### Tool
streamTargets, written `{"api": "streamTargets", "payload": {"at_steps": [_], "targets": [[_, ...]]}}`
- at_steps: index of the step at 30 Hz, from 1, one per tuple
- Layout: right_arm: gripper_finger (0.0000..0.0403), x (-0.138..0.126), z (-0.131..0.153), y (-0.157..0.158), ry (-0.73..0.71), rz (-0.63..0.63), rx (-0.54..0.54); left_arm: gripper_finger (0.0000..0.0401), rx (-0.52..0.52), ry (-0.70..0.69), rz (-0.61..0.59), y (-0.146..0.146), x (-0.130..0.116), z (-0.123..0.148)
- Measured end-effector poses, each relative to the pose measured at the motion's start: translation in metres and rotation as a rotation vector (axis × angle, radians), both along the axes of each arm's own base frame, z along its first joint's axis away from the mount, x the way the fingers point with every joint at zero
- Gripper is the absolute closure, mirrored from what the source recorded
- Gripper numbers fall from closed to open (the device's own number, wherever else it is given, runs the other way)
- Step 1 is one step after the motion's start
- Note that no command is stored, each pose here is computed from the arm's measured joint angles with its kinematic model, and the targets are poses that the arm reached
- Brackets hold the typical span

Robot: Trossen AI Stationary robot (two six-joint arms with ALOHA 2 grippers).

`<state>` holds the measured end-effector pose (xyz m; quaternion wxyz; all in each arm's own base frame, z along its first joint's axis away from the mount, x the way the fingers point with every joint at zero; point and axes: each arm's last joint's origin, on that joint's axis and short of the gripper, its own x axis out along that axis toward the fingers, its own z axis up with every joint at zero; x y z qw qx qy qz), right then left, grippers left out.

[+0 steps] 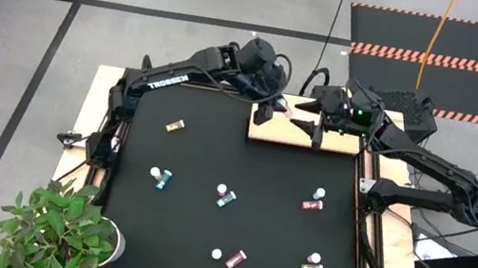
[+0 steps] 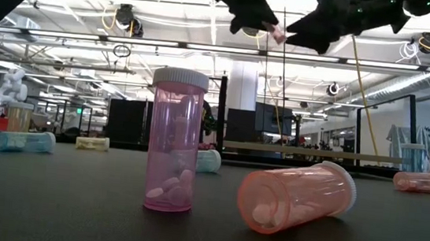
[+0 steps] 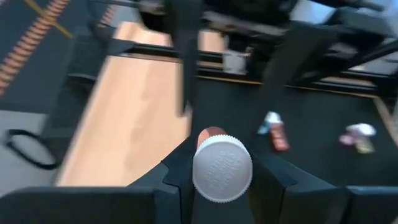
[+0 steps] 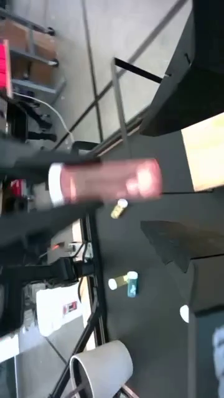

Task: Pick and place medicine bottles onto shelf by color
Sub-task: Put the top pink pill bottle on the shelf

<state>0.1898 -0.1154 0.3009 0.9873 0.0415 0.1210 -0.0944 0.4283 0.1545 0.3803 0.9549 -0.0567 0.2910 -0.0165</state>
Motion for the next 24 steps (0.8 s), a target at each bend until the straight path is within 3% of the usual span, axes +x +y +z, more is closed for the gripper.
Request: {"api": "streamTargets", "payload": {"at_steps": [8,19,24], "targets": [[0.0185,0.013,-0.004,0.006,-0.027,0.04,0.141,0.0282,-0.04,0.001,-0.035,-0.014,0.005,-0.001],[0.0285,0.015,-0.005,0.011,-0.033,0.081,0.253,0.0281,-0.06,0.007,-0.031,-0.017,0.006,-0.001],[0.0307,0.015,-0.004,0.011,-0.039,0.081,0.272,0.028,-0.065,0.002,-0.032,-0.018,0.005,0.001]]}}
